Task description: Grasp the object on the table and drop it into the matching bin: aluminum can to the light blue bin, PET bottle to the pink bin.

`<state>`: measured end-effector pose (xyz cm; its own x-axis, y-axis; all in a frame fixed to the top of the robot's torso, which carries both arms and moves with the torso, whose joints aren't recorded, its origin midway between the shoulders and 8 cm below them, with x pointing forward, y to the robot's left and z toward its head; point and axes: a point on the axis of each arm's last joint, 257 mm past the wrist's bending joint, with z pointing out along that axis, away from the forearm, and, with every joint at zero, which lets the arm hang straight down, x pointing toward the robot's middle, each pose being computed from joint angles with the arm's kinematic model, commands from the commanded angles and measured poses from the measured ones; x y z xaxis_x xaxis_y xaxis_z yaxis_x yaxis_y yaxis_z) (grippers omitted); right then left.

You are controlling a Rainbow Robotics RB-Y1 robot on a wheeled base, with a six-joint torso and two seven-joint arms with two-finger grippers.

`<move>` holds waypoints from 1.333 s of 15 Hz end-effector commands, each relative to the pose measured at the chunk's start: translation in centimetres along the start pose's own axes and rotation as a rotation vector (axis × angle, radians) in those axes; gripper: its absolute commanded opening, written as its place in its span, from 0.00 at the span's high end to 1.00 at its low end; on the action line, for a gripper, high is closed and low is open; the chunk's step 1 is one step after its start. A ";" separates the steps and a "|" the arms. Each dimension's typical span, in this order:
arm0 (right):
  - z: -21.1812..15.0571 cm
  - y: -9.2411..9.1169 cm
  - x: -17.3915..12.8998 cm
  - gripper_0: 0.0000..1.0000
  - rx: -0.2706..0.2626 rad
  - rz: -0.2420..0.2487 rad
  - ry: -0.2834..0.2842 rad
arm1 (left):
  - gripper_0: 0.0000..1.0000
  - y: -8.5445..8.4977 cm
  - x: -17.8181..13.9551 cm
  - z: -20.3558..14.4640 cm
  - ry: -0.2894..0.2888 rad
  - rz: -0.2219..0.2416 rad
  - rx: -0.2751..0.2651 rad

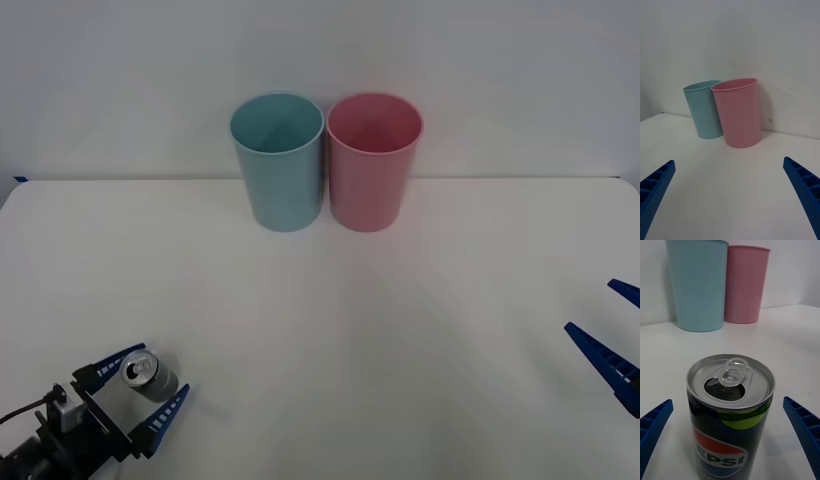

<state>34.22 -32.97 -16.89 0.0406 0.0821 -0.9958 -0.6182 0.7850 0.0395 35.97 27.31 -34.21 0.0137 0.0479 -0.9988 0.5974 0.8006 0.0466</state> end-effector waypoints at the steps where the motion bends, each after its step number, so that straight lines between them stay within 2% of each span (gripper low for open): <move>1: 0.0 0.0 0.0 0.00 0.000 0.000 0.000 | 0.77 0.0 0.0 0.2 -0.001 0.004 0.004; 2: 0.0 0.0 0.0 0.00 0.000 0.000 0.000 | 0.93 0.0 -0.1 0.2 -0.002 0.009 0.004; 3: 0.0 0.0 0.0 0.00 0.000 0.000 0.000 | 1.00 0.0 -0.1 0.3 -0.002 0.013 0.005; 13: 0.0 0.0 0.0 0.00 0.000 0.000 0.000 | 1.00 0.5 -0.6 0.0 -0.013 0.021 -0.007; 17: 0.0 0.0 0.0 0.00 0.000 0.000 0.000 | 1.00 1.1 -3.0 0.0 -0.065 0.016 -0.013; 20: 0.0 0.0 0.0 0.00 0.000 0.000 0.000 | 1.00 1.3 -6.5 0.3 -0.135 -0.038 -0.005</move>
<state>34.23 -32.97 -16.89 0.0407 0.0821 -0.9958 -0.6182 0.7850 0.0395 36.90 27.90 -28.58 0.0928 -0.0449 -0.9947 0.5922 0.8056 0.0189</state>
